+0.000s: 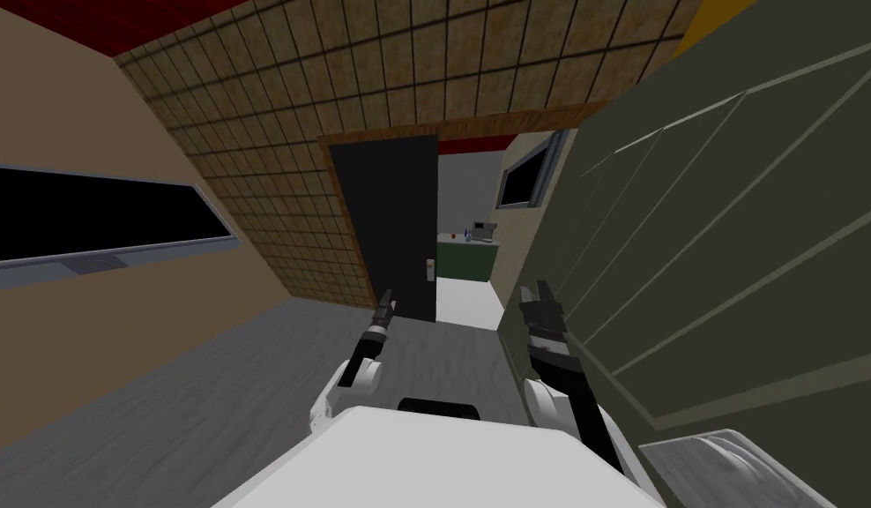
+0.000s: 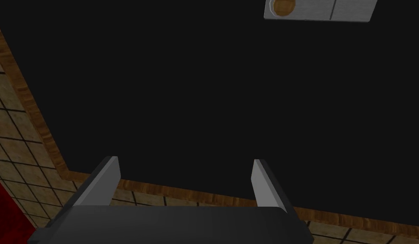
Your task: Pull the door open
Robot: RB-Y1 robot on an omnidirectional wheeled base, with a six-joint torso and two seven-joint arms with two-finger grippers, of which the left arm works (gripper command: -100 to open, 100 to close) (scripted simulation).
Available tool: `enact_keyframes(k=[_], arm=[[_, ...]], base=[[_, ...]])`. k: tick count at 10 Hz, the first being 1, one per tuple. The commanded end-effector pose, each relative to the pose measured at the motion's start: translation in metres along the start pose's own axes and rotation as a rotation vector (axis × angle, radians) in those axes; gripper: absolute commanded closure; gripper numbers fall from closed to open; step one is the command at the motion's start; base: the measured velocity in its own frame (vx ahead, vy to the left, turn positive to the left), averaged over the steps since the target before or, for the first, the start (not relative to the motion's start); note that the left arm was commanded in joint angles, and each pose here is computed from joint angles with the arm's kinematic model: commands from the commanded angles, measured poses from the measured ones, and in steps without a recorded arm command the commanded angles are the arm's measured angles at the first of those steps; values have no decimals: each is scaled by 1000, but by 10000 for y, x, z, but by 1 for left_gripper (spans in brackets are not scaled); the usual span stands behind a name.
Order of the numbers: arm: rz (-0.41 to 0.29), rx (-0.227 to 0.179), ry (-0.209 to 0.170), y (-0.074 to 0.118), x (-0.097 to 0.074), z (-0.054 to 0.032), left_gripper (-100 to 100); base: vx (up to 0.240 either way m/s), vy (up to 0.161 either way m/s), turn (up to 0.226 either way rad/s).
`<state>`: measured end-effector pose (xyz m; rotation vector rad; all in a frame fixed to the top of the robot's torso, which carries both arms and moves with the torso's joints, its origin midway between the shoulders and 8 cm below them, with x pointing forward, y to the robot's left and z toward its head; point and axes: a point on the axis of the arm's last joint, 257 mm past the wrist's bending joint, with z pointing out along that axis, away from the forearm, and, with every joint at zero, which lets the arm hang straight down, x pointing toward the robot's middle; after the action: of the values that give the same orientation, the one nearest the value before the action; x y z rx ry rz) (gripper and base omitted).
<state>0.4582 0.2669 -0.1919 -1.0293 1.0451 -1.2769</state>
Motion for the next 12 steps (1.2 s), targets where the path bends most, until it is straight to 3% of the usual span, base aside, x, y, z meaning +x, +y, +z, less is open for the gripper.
enact_keyframes(k=[1,12], arm=[[-2,-17,2,95,-7,16,-100],[-20,-169,5,855,-118,158,-100]], base=[[121,-48,-52],[159,-42,-69]])
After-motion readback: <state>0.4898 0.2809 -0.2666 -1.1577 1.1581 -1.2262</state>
